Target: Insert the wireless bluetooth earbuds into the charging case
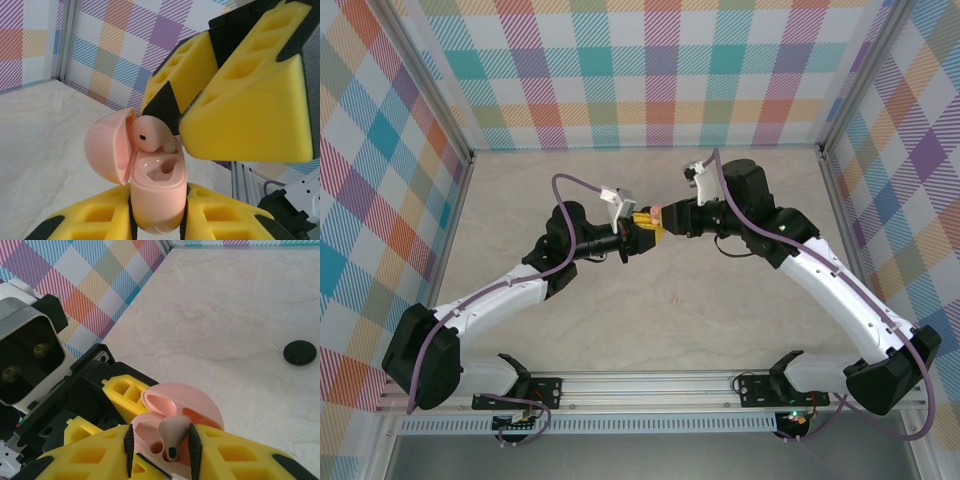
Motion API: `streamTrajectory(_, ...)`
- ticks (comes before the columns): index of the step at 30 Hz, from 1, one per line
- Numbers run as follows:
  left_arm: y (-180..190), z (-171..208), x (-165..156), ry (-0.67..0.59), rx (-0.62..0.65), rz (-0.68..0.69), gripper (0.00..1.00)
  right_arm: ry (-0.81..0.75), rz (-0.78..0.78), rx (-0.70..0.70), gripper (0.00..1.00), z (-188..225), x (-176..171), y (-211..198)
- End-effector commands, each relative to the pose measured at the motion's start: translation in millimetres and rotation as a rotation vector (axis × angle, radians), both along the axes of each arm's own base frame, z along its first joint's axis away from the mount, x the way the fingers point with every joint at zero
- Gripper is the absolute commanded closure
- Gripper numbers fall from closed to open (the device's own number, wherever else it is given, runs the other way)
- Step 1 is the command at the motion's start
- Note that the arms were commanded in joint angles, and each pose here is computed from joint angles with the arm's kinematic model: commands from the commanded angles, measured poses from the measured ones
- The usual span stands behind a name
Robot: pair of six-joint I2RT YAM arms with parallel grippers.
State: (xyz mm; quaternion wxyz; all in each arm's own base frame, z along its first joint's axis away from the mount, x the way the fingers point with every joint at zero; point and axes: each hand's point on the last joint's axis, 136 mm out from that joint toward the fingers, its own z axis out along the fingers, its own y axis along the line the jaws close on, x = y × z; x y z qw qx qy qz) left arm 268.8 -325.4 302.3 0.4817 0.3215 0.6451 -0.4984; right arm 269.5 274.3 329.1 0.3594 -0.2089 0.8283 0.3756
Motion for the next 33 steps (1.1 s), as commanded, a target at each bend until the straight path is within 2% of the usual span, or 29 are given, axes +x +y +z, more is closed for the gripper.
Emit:
streamTrajectory(1,-5,26,-6,-0.061,-0.042,-0.026,0.75,-0.005,0.038,-0.001,0.62,2,-7,3)
streamTrajectory(8,-4,23,-6,-0.066,-0.020,-0.019,0.75,-0.029,-0.006,-0.023,0.48,8,-4,-5)
streamTrajectory(17,-2,21,-3,-0.070,-0.005,0.002,0.75,-0.054,-0.044,-0.033,0.45,16,-6,-15)
streamTrajectory(20,1,21,-1,-0.070,0.000,0.027,0.75,-0.062,-0.110,-0.059,0.43,14,-3,-27)
streamTrajectory(27,6,20,-4,-0.080,0.020,0.043,0.75,-0.041,-0.446,-0.251,0.42,-10,9,-96)
streamTrajectory(33,9,24,-9,-0.094,0.020,0.038,0.75,0.108,-0.506,-0.359,0.41,-61,2,-113)
